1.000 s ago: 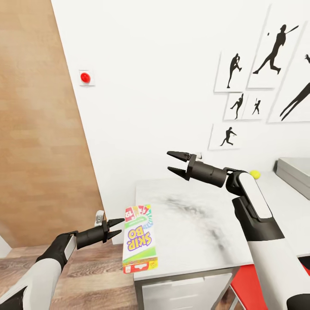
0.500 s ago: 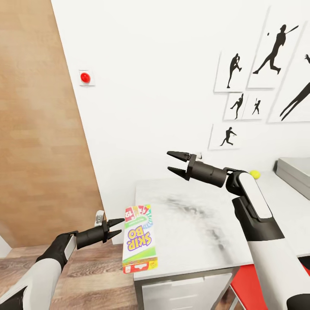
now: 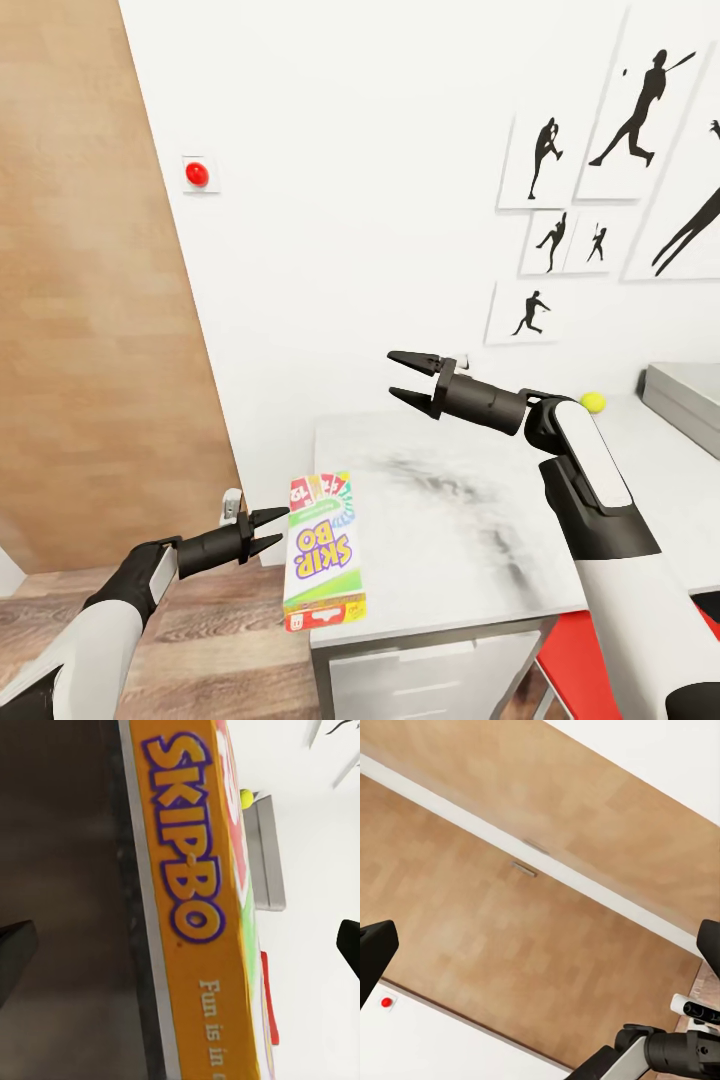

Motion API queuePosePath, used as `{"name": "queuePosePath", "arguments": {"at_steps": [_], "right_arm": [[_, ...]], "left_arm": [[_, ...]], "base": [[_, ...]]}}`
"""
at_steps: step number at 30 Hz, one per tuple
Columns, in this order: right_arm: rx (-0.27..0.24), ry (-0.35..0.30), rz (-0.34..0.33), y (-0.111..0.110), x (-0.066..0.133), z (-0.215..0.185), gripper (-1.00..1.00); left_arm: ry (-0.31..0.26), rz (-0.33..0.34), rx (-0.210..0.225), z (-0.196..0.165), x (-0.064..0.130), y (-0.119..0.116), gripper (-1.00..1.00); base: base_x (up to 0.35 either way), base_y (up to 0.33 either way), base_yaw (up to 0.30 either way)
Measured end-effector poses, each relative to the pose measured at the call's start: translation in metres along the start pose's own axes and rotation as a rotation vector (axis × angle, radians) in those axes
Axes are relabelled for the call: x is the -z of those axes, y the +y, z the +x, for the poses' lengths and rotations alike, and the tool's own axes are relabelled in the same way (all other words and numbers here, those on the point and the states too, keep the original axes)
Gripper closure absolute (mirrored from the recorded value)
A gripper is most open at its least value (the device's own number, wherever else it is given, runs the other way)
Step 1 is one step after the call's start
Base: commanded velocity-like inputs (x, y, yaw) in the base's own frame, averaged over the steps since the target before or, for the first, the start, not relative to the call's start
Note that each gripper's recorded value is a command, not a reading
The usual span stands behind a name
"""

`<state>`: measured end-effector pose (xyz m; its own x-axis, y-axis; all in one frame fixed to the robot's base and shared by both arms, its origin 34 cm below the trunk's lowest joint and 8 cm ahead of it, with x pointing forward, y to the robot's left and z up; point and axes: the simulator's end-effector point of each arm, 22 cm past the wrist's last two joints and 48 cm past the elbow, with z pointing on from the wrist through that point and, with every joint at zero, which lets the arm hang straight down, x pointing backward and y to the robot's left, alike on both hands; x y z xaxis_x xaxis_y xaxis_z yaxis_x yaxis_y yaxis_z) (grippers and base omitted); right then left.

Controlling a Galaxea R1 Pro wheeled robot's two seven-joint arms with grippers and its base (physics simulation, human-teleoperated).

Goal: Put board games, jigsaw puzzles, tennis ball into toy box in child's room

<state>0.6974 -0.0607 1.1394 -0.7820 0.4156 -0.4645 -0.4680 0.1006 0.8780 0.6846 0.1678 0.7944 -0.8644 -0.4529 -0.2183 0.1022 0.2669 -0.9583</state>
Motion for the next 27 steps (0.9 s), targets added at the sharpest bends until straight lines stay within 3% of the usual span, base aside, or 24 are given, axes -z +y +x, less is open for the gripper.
{"name": "queuePosePath", "arguments": {"at_steps": [27], "right_arm": [[-0.001,0.006,0.012,-0.003,-0.011,0.006,-1.0]], "left_arm": [[0.0,0.0,0.0,0.002,-0.001,0.006,-1.0]], "base": [[0.0,-0.001,0.0]]}}
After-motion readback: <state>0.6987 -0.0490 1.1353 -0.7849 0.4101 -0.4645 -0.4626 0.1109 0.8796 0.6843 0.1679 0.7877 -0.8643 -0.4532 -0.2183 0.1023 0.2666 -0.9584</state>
